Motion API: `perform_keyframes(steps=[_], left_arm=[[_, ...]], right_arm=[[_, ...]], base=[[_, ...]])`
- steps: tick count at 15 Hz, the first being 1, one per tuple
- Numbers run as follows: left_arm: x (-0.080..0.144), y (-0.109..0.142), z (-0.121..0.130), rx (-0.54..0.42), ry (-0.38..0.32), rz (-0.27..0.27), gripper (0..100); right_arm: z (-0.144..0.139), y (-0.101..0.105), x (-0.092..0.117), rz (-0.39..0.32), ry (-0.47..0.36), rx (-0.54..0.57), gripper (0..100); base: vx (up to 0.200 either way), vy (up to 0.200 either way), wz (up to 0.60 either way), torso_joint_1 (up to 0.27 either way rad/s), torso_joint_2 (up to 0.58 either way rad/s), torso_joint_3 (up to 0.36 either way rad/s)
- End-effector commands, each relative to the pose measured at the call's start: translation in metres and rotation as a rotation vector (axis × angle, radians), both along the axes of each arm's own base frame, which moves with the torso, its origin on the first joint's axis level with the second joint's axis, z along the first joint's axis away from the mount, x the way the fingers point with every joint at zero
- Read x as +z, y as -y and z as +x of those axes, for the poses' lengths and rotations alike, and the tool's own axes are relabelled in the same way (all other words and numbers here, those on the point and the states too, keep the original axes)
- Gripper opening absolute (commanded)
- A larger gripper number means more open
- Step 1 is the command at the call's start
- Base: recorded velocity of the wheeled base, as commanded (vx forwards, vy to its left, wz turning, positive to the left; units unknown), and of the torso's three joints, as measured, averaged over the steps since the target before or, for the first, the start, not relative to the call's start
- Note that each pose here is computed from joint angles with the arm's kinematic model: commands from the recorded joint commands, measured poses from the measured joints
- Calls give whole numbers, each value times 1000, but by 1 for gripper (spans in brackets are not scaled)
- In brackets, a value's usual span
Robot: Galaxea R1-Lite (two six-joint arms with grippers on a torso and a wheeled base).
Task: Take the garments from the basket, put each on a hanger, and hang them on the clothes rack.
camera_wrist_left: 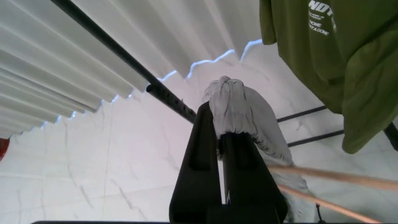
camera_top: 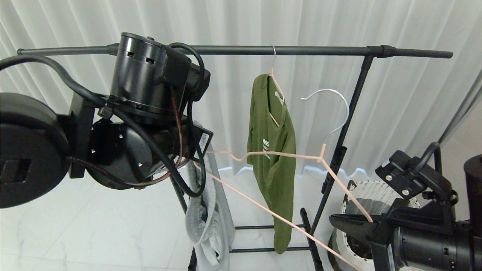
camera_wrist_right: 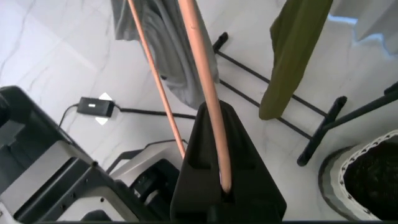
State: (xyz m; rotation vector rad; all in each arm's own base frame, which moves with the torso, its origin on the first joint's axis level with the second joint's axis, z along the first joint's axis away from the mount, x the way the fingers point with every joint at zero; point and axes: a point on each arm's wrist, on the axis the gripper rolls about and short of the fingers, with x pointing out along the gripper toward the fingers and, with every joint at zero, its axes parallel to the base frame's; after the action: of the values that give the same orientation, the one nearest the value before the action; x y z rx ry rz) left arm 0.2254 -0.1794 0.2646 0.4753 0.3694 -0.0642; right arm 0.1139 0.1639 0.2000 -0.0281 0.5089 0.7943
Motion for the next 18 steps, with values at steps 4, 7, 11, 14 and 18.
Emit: perform_keyframes(steps=[4, 7, 11, 14, 18], left_arm=[[0, -1, -2, -3, -5, 3, 0], [-2, -1, -3, -4, -10, 9, 0], [-9, 3, 6, 5, -30, 20, 0], [-10, 7, 13, 23, -29, -13, 0], [-11, 5, 18, 48, -29, -29, 0]], right_arm=[[10, -12, -11, -9, -23, -95, 0], [13, -16, -9, 27, -19, -150, 0], [17, -19, -6, 61, -7, -202, 0], [8, -27, -4, 82, -4, -152, 0], [-26, -51, -11, 111, -84, -9, 0]], base=[[0, 0, 0, 0, 0, 0], [0, 0, 0, 0, 0, 0], [0, 0, 0, 0, 0, 0], [0, 0, 0, 0, 0, 0], [0, 0, 0, 0, 0, 0]])
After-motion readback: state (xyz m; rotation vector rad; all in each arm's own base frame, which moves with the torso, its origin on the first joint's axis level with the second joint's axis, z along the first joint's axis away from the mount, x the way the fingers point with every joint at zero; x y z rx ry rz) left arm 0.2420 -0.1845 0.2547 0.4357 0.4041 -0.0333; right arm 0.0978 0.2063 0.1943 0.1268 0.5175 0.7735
